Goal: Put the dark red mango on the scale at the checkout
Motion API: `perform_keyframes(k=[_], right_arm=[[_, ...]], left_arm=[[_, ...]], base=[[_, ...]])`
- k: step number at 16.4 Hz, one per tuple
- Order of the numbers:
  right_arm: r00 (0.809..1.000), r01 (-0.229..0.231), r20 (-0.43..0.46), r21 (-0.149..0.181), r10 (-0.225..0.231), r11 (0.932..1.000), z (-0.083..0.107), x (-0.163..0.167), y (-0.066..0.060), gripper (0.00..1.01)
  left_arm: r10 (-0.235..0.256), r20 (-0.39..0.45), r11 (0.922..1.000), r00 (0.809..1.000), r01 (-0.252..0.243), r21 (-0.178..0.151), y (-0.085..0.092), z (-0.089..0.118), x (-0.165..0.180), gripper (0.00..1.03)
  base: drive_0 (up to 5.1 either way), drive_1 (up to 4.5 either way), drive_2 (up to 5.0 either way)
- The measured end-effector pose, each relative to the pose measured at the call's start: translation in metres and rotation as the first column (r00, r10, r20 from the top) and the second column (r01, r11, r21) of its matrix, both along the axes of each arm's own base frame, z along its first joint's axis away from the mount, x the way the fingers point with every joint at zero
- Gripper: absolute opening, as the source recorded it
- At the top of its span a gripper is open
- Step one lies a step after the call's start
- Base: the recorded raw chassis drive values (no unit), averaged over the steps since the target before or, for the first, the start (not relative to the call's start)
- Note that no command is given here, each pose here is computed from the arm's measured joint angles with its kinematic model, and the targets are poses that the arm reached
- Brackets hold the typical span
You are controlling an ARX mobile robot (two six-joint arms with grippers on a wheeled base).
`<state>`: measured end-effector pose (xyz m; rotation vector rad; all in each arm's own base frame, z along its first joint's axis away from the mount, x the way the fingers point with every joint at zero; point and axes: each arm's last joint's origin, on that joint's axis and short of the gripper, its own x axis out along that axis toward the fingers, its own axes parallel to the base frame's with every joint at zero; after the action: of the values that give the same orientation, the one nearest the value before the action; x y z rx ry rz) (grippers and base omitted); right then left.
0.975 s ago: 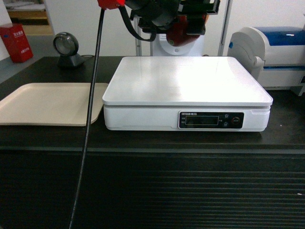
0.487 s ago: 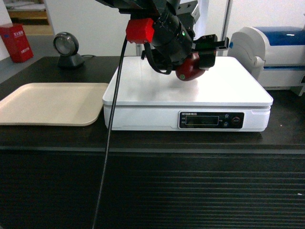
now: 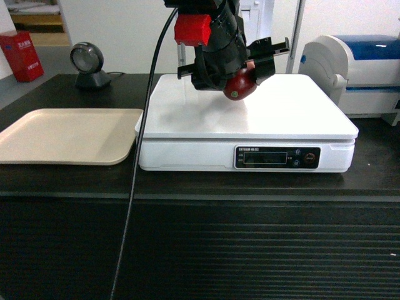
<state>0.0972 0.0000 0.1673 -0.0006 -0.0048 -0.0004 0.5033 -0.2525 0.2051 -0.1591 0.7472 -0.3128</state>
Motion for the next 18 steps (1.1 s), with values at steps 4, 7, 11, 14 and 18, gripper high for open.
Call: perform_keyframes(k=[4,7,11,14,18], right_arm=[[1.000,0.000,0.000,0.000,0.000,1.0000,0.000,0.000,0.000,0.98],[1.000,0.000,0.000,0.000,0.000,1.0000,0.000,0.000,0.000,0.98],[1.000,0.000,0.000,0.000,0.000,1.0000,0.000,0.000,0.000,0.98],[1.000,0.000,0.000,0.000,0.000,1.0000,0.000,0.000,0.000,0.98],[1.000,0.000,0.000,0.000,0.000,1.0000,0.000,0.000,0.000,0.98]], left_arm=[[0.052,-0.034,0.9974,0.998,-0.050,0.053,-0.003,-0.011,0.002,0.61],[0.053,-0.035,0.9971,0.998,-0.051,0.057,-0.004,-0.012,0.002,0.72],[0.048,0.035,0.9980,0.998,-0.049,0.039,-0.005,-0.006,0.004,0.97],[0.000,0.181,0.9984,0.983,-0.011,0.056,0.000,0.015,-0.003,0.98],[-0.266,0.481,0.9635,0.835,0.244,0.110,0.028,0.079,-0.037,0.98]], base=[[0.0,0.00,0.0],[0.0,0.00,0.0],[0.0,0.00,0.0],[0.0,0.00,0.0],[0.0,0.00,0.0]])
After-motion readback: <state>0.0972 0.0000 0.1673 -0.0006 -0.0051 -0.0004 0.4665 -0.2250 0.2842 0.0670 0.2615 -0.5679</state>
